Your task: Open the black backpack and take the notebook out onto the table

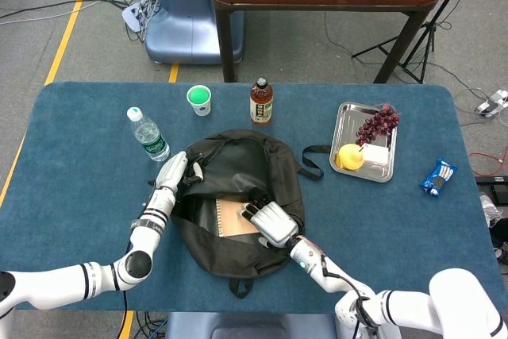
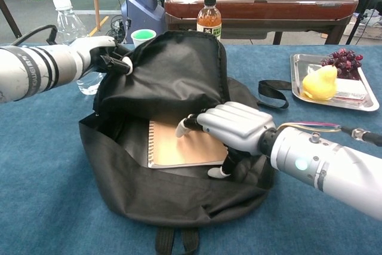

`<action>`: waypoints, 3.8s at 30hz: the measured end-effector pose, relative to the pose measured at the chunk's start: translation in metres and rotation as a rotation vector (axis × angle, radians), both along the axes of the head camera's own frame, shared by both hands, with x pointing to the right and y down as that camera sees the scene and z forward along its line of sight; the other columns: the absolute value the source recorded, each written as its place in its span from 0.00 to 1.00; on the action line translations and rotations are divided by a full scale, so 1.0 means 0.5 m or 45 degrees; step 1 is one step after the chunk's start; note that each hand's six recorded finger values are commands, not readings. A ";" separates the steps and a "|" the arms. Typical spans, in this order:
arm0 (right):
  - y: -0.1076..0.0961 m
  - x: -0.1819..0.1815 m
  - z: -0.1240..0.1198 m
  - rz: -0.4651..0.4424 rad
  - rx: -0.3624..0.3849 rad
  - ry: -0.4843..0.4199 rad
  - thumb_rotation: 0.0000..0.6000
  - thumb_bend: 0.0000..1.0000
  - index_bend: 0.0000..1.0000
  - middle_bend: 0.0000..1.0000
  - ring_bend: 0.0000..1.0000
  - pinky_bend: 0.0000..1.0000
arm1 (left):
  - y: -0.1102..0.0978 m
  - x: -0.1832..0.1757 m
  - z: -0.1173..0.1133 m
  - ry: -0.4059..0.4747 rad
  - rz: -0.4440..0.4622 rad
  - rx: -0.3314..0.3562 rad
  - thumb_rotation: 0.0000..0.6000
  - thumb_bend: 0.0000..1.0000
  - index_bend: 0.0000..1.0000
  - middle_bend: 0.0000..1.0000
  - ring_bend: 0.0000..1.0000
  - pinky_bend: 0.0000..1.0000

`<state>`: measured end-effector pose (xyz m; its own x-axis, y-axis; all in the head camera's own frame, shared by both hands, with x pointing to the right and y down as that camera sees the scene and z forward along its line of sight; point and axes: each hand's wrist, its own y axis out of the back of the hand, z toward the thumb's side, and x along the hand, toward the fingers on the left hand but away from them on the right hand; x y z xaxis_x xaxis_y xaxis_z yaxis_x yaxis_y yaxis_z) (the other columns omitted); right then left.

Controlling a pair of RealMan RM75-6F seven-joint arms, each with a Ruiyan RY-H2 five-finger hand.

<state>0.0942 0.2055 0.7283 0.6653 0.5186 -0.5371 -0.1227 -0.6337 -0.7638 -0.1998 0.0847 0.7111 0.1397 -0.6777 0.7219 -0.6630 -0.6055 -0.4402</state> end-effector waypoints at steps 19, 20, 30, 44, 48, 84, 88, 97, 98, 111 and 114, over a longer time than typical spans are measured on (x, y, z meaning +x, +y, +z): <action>-0.009 -0.010 0.019 -0.001 0.086 -0.009 1.00 0.24 0.23 0.21 0.12 0.18 | -0.002 -0.012 0.004 0.004 -0.017 -0.014 1.00 0.74 0.53 0.45 0.44 0.24; -0.009 -0.011 0.021 -0.001 0.088 -0.006 1.00 0.24 0.23 0.21 0.12 0.18 | -0.002 -0.012 0.004 0.004 -0.017 -0.014 1.00 0.74 0.53 0.45 0.44 0.24; -0.006 -0.013 0.029 -0.010 0.097 0.004 1.00 0.24 0.23 0.21 0.12 0.18 | 0.000 -0.014 0.005 0.007 -0.018 -0.019 1.00 0.74 0.53 0.45 0.44 0.24; -0.013 -0.019 0.041 -0.024 0.153 0.016 1.00 0.33 0.23 0.21 0.12 0.17 | 0.000 -0.020 0.006 0.005 -0.020 -0.022 1.00 0.74 0.53 0.45 0.44 0.24; -0.013 -0.021 0.044 -0.034 0.166 0.010 1.00 0.42 0.23 0.21 0.12 0.17 | 0.000 -0.020 0.007 0.008 -0.020 -0.024 1.00 0.74 0.53 0.45 0.44 0.24; -0.053 -0.037 0.011 0.117 0.294 -0.136 1.00 0.52 0.55 0.31 0.15 0.17 | -0.010 -0.022 0.001 0.043 -0.049 -0.028 1.00 0.73 0.53 0.44 0.44 0.24; -0.061 -0.037 0.002 0.144 0.311 -0.166 1.00 0.52 0.62 0.38 0.21 0.18 | -0.011 -0.024 0.001 0.043 -0.055 -0.027 1.00 0.73 0.53 0.43 0.44 0.24; -0.072 -0.037 -0.035 0.171 0.334 -0.258 1.00 0.52 0.71 0.54 0.36 0.24 | -0.015 -0.024 0.000 0.046 -0.058 -0.025 1.00 0.73 0.53 0.43 0.44 0.24; -0.073 -0.037 -0.042 0.173 0.338 -0.271 1.00 0.52 0.72 0.56 0.38 0.26 | -0.015 -0.023 0.000 0.046 -0.057 -0.024 1.00 0.73 0.53 0.43 0.44 0.24; -0.082 0.000 -0.140 0.194 0.348 -0.393 1.00 0.52 0.75 0.65 0.51 0.37 | -0.006 -0.023 -0.012 0.052 -0.029 -0.020 1.00 0.73 0.52 0.43 0.44 0.24; -0.085 0.012 -0.173 0.211 0.328 -0.430 1.00 0.52 0.75 0.66 0.52 0.37 | 0.000 -0.023 -0.014 0.052 -0.014 -0.024 1.00 0.73 0.52 0.43 0.44 0.24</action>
